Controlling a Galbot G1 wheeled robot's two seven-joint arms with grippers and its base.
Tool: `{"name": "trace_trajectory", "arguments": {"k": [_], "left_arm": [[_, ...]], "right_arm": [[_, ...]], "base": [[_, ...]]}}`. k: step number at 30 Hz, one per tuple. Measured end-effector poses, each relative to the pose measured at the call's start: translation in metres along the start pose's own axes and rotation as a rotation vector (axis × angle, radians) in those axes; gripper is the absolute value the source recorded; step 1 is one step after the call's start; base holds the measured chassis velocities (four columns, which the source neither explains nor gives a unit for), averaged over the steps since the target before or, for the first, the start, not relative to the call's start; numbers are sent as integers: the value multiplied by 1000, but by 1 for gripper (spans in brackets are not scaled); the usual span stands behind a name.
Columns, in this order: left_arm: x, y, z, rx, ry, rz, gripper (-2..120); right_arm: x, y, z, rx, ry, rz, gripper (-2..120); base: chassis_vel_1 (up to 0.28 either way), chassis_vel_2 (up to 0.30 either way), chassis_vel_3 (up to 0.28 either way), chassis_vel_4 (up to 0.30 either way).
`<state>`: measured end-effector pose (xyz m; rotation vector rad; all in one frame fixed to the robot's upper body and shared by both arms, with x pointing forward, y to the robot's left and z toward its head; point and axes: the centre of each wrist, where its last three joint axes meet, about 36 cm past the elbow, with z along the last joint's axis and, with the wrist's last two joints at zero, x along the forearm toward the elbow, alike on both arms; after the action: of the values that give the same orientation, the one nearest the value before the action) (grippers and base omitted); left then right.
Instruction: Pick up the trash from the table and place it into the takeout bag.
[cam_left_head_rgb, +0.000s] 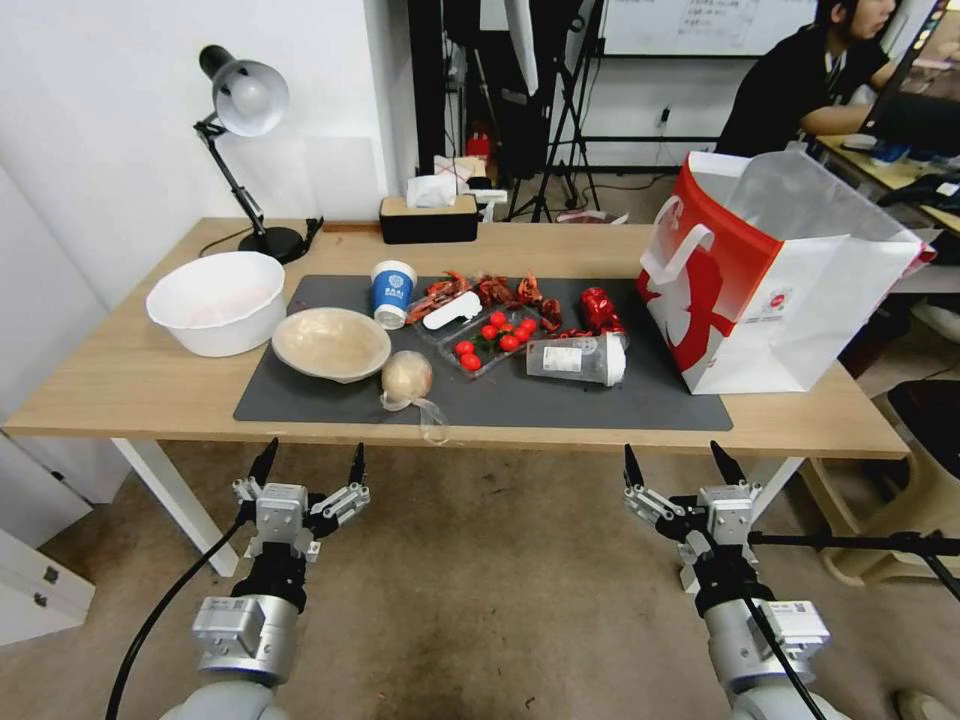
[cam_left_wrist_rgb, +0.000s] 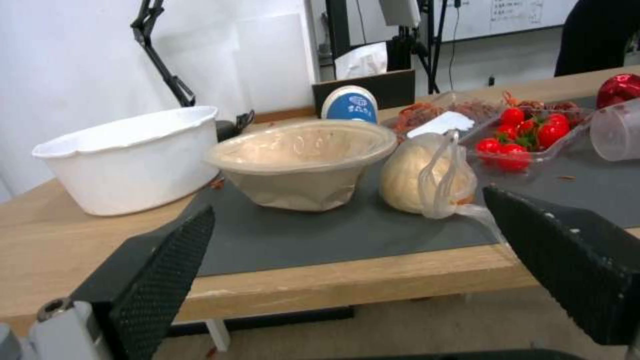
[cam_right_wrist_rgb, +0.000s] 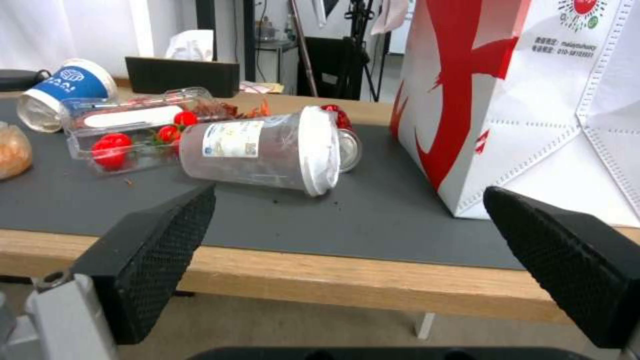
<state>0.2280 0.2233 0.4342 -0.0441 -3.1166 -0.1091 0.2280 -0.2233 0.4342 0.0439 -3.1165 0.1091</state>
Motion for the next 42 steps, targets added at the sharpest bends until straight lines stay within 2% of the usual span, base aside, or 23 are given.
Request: {"name": "trace_trajectory", "arguments": {"k": [28, 35, 42], "left_arm": [[-3, 1, -1, 5, 7, 1, 100], [-36, 21, -27, 85, 85, 16, 100], [-46, 29, -36, 128, 87, 38, 100]], "right_arm": [[-1, 0, -1, -3, 0, 2, 100], [-47, -14, -42, -112, 4, 130, 100], [-52, -15, -46, -134, 7, 115, 100]], "base": [[0, 0, 0, 0], [0, 0, 0, 0], [0, 0, 0, 0]]}}
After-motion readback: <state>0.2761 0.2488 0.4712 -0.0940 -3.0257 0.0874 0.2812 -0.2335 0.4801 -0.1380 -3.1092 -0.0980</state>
